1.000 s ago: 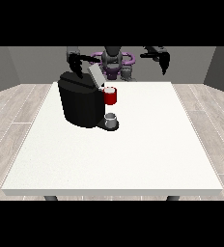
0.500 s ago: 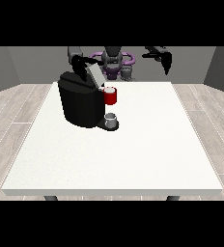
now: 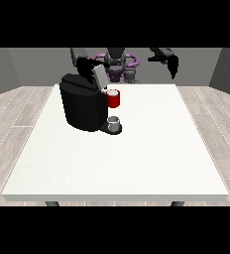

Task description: Insert the coffee pod into the coffee machine and close the lid

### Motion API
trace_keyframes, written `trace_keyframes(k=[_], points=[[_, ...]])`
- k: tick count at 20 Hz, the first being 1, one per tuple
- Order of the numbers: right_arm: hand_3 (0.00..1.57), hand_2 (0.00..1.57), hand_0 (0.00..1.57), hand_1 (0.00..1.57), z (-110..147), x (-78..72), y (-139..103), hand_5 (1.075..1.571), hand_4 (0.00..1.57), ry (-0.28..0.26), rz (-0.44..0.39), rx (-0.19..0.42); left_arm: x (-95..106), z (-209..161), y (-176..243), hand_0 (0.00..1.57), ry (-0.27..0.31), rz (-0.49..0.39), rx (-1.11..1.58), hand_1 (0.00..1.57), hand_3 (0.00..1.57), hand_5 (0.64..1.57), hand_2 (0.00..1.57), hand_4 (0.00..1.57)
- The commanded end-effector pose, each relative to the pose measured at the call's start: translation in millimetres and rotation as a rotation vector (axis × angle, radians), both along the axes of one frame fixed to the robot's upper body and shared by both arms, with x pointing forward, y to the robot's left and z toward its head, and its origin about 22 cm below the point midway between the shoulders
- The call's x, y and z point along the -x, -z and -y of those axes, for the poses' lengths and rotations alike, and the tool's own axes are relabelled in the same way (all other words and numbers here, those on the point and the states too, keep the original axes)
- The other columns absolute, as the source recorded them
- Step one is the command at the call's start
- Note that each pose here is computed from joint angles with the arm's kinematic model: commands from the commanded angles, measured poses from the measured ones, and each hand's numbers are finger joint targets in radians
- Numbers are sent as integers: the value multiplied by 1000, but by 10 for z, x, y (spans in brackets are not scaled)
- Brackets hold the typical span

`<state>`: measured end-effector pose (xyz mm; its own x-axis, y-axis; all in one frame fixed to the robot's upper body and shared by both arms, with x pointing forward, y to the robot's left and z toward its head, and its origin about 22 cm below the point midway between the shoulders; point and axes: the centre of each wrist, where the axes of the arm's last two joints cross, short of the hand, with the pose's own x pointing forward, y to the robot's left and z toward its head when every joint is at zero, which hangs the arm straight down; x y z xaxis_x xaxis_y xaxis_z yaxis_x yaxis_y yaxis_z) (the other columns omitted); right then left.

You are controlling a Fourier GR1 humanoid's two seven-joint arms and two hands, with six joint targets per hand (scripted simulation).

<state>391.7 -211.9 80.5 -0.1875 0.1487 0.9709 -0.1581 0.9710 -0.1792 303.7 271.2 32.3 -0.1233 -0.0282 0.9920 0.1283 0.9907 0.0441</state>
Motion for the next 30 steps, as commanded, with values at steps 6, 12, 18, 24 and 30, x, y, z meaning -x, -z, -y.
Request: trace_keyframes(k=[6,12,18,24,30], points=[[0,0,0,0,-120,-95,-102,1571,114,-72,3,55,49,-94,122,0,-19,-10,-7,0,0,1571,0,0],[0,0,0,0,-593,-117,-259,1571,215,-99,22,97,29,-161,192,0,-34,-7,-10,0,0,1571,0,141],[0,0,0,0,-637,-193,-412,1571,110,-112,81,156,-41,19,177,0,-33,15,4,0,0,1571,0,121],[0,0,0,0,-760,-176,-452,1571,30,-141,104,98,-41,17,184,0,-28,-18,5,0,0,1571,0,0],[0,0,0,0,-865,256,181,1571,275,-282,54,-39,95,-172,355,0,-82,-16,-9,0,0,1571,0,185]])
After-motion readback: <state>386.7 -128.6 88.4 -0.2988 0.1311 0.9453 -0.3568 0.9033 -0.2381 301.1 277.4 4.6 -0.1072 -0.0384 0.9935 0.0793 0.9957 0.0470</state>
